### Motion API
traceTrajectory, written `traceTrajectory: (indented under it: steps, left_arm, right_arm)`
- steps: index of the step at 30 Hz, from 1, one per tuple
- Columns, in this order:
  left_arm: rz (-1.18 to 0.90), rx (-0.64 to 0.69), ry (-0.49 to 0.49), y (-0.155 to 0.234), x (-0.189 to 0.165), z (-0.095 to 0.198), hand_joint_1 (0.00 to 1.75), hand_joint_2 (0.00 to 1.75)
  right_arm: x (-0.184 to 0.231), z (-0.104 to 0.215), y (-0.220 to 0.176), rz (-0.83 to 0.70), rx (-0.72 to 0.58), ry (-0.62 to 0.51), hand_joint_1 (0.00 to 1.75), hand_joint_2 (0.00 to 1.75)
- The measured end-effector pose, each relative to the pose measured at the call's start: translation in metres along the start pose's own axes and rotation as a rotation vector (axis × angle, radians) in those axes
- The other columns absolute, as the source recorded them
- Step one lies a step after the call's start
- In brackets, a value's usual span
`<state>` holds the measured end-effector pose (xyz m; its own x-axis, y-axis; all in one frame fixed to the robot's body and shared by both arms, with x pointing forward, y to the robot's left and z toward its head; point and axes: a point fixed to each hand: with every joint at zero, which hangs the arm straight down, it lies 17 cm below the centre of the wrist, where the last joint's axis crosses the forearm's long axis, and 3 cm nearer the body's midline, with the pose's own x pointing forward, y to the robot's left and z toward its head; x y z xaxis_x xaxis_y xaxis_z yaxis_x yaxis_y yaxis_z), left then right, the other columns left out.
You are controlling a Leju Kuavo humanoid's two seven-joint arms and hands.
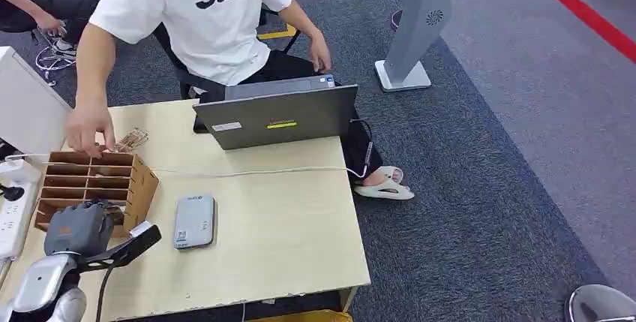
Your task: Pass the card to the sensor for recognition and then transmit it.
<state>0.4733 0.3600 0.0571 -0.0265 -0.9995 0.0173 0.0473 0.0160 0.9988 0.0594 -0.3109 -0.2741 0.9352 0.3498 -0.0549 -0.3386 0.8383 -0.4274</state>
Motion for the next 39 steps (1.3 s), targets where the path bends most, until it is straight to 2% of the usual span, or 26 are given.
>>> traceTrajectory:
  steps: [3,13,21,27,33,39]
  left_arm:
    - [-0.002,0.013,-0.003,0.002,0.001,0.000,1.75,1.75]
    - [0.023,0.067,-0.005,0.010,0.002,0.000,1.75,1.75]
    - [0.088,0.261,-0.019,0.073,0.000,-0.002,1.75,1.75]
    - [0.084,0.337,0.052,0.104,-0.035,0.001,1.75,1.75]
    - [-0.015,0.408,0.162,0.141,-0.098,-0.003,1.75,1.75]
    - [-0.157,0.450,0.251,0.182,-0.140,-0.015,1.75,1.75]
  right_arm:
    - [0.000,0.000,-0.001,0.008,-0.003,-0.003,0.00,1.75]
    - [0.000,0.000,-0.001,0.021,-0.006,-0.003,0.00,1.75]
    - [0.003,0.000,-0.002,0.037,-0.015,-0.024,0.00,1.75]
    - [0.004,0.000,-0.003,0.051,-0.021,-0.032,0.00,1.75]
    - [0.006,0.000,-0.005,0.065,-0.026,-0.039,0.00,1.75]
    - [0.008,-0.001,-0.007,0.081,-0.035,-0.047,0.00,1.75]
